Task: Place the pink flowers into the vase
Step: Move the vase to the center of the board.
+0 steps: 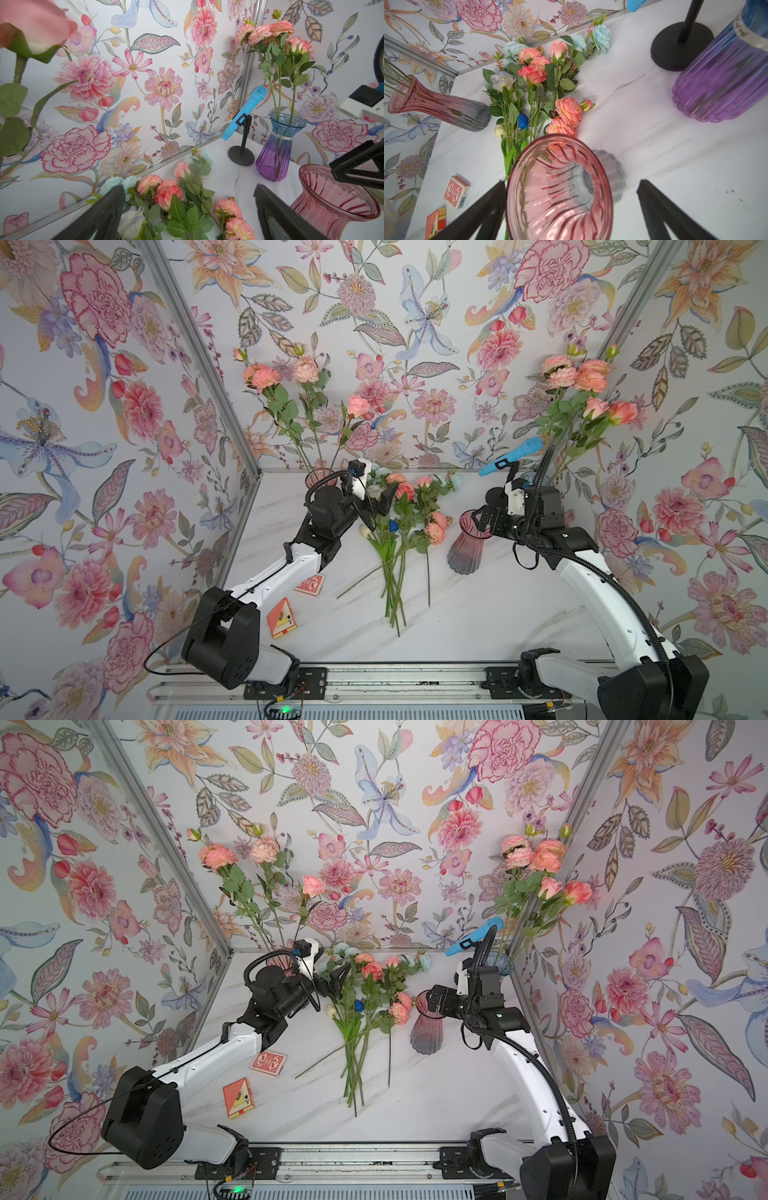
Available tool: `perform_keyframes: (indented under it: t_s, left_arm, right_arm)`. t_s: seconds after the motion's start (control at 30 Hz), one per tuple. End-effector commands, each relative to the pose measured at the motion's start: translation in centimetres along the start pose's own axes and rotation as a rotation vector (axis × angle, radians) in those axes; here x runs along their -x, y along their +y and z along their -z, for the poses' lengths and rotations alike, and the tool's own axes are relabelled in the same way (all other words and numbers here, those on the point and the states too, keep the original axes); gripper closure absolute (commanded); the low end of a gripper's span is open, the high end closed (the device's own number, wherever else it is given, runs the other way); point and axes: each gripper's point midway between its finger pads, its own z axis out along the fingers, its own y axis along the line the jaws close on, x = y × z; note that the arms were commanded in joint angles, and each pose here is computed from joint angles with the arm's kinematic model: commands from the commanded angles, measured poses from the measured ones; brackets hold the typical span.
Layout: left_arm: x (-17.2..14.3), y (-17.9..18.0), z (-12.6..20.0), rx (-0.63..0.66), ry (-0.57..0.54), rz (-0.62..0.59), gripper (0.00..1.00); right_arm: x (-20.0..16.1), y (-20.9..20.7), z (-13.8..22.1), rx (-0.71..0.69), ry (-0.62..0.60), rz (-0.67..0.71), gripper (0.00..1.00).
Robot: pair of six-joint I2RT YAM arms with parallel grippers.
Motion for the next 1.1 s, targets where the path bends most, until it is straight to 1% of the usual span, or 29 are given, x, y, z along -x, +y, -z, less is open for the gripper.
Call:
perform_keyframes:
  t_s: [0.0, 0.23, 0.33, 0.47, 0.53, 0.8, 1.0, 1.07]
  left_arm:
    - [-0.2, -0.5, -0.4, -0.007, 0.007, -0.003, 0.0]
    - [-0.3, -0.8, -0.7, -0.017, 0.011, 0.002, 0.0]
    - [-0.5, -0.9, -0.8, -0.019, 0.015, 0.002, 0.0]
    - [-0.6, -1.0, -0.9, -0.022, 0.019, 0.004, 0.0]
    - [-0.7, -1.0, -0.9, -0.023, 0.02, 0.005, 0.0]
    - [-1.0, -1.0, -0.9, -0.023, 0.026, 0.002, 0.0]
    - [-1.3, -1.0, -0.9, -0.023, 0.035, -0.002, 0.0]
    - [-1.4, -0.9, -0.9, -0.02, 0.036, -0.004, 0.0]
  right_arm:
    - [-1.0, 0.3, -0.5, 0.038, 0.038, -0.042, 0.01]
    - [-1.5, -1.5, -0.3, -0.009, 0.032, -0.058, 0.01]
    - [-1.9, -2.4, -0.6, -0.027, 0.043, -0.07, 0.06]
    - [-2.1, -2.5, -0.9, -0.026, 0.057, -0.072, 0.15]
    - [-2.0, -2.6, -1.0, -0.027, 0.057, -0.068, 0.17]
    - [-1.6, -2.6, -1.9, -0.029, 0.077, -0.057, 0.32]
    - [-1.3, -2.5, -2.5, -0.025, 0.09, -0.044, 0.39]
    - [-1.2, -2.4, -2.6, -0.02, 0.092, -0.044, 0.43]
